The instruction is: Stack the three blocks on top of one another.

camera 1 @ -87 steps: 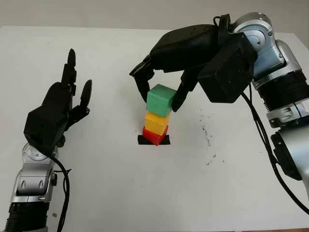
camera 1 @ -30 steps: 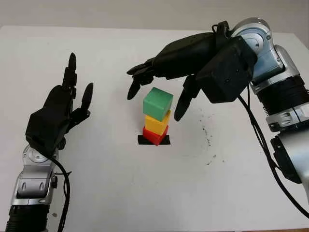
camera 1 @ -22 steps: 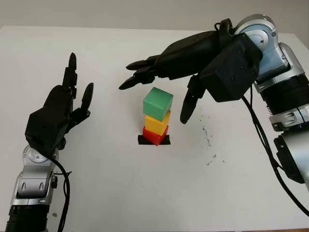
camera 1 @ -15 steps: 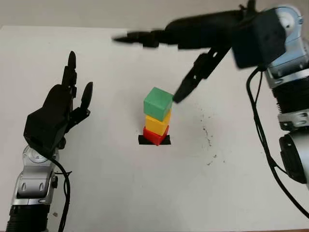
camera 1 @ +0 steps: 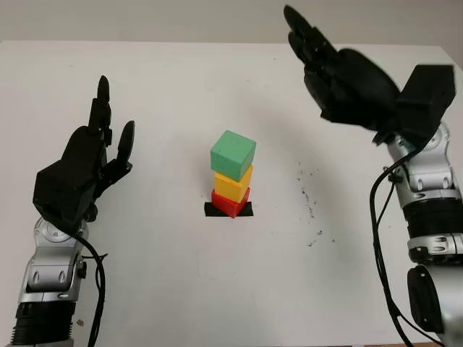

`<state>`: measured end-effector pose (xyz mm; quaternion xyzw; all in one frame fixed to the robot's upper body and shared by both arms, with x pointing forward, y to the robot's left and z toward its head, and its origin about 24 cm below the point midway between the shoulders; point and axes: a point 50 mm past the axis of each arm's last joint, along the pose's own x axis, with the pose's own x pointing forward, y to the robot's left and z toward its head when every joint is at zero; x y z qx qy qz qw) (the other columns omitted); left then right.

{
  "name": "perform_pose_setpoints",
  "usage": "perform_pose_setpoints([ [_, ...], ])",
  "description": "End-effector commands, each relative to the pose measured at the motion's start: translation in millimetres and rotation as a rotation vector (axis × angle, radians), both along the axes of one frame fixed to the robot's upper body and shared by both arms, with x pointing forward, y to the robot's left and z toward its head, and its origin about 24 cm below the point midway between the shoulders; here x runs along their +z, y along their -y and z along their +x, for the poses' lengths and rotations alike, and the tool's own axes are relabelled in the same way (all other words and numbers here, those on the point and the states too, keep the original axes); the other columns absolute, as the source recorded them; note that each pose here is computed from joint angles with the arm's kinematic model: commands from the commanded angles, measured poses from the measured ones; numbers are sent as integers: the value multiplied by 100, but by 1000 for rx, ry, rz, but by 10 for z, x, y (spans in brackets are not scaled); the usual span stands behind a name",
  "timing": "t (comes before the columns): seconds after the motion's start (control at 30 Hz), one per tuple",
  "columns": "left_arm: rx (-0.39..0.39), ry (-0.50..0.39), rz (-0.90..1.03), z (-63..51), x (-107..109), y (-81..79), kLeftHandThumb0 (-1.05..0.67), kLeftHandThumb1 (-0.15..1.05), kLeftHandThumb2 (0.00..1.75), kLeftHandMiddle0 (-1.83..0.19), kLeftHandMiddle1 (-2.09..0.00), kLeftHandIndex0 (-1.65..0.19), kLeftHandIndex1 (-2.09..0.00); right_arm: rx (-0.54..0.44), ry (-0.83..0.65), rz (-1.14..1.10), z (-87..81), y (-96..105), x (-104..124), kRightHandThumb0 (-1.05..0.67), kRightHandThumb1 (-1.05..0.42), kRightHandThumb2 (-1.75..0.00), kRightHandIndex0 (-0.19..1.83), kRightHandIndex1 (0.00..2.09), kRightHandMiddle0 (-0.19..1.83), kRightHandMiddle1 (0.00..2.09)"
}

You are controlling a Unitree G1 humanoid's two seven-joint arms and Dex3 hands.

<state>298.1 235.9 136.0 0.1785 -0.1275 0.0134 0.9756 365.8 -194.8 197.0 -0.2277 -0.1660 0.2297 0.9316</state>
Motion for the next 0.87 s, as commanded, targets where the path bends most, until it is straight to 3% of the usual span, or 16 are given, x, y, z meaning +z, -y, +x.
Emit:
perform_pose_setpoints([
  [0.0, 2, 11, -27, 27, 15, 10, -90, 105, 65, 19, 0, 19, 0, -14, -24, 69, -20, -6, -87, -85, -105, -73, -19, 0, -19, 0],
  [0.43, -37, 9, -79, 68, -20, 57, -89, 105, 68, 19, 0, 19, 0, -162, -166, 447, -163, -157, -652, -82, -105, -80, -19, 0, -19, 0],
  [0.83, -61, -9, -133, 49, -103, 98, -86, 105, 71, 19, 0, 19, 0, -203, -180, 477, -270, -198, -839, -80, -105, -78, -19, 0, -19, 0],
])
